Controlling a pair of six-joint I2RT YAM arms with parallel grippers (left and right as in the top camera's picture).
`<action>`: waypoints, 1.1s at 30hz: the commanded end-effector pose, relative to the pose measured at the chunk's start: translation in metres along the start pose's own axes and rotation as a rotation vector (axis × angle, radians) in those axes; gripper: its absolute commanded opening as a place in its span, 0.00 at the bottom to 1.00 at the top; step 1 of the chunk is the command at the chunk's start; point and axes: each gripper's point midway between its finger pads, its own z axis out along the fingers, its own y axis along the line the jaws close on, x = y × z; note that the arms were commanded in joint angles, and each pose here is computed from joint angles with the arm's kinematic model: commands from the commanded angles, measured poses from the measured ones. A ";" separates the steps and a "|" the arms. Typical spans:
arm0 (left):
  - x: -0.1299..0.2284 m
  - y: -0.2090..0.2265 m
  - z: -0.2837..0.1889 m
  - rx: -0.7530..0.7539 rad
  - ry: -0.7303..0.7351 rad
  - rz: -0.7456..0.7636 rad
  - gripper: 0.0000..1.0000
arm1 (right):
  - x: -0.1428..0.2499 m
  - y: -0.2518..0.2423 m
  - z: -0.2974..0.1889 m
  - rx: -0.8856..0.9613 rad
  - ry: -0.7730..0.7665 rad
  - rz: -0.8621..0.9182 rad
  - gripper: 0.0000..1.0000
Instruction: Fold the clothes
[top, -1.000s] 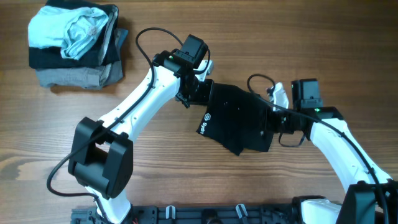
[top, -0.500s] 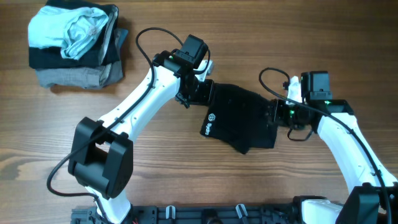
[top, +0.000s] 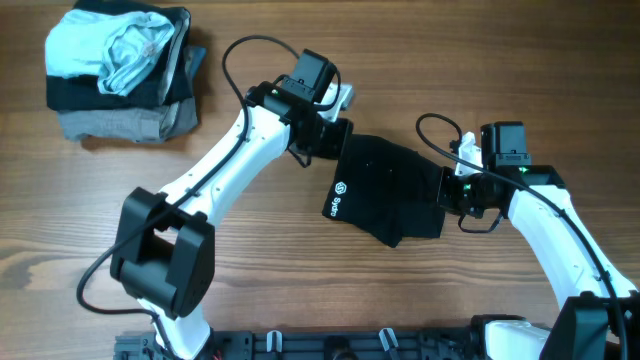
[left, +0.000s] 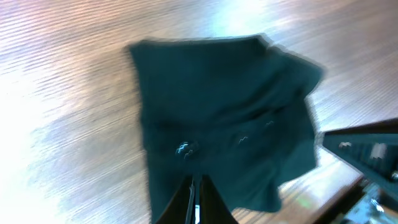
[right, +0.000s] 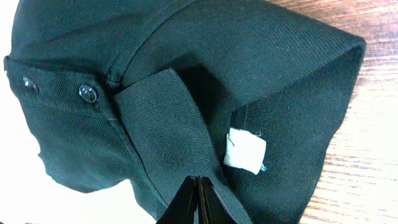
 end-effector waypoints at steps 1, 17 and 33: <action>0.006 -0.014 0.035 0.144 0.063 0.044 0.04 | 0.001 -0.006 0.003 0.024 0.000 0.056 0.04; -0.018 0.018 0.053 0.123 0.055 -0.221 0.40 | 0.010 0.054 -0.006 -0.327 0.030 -0.226 0.05; 0.112 0.013 0.067 0.144 0.359 -0.482 0.04 | 0.017 -0.006 0.054 -0.113 0.159 -0.036 0.04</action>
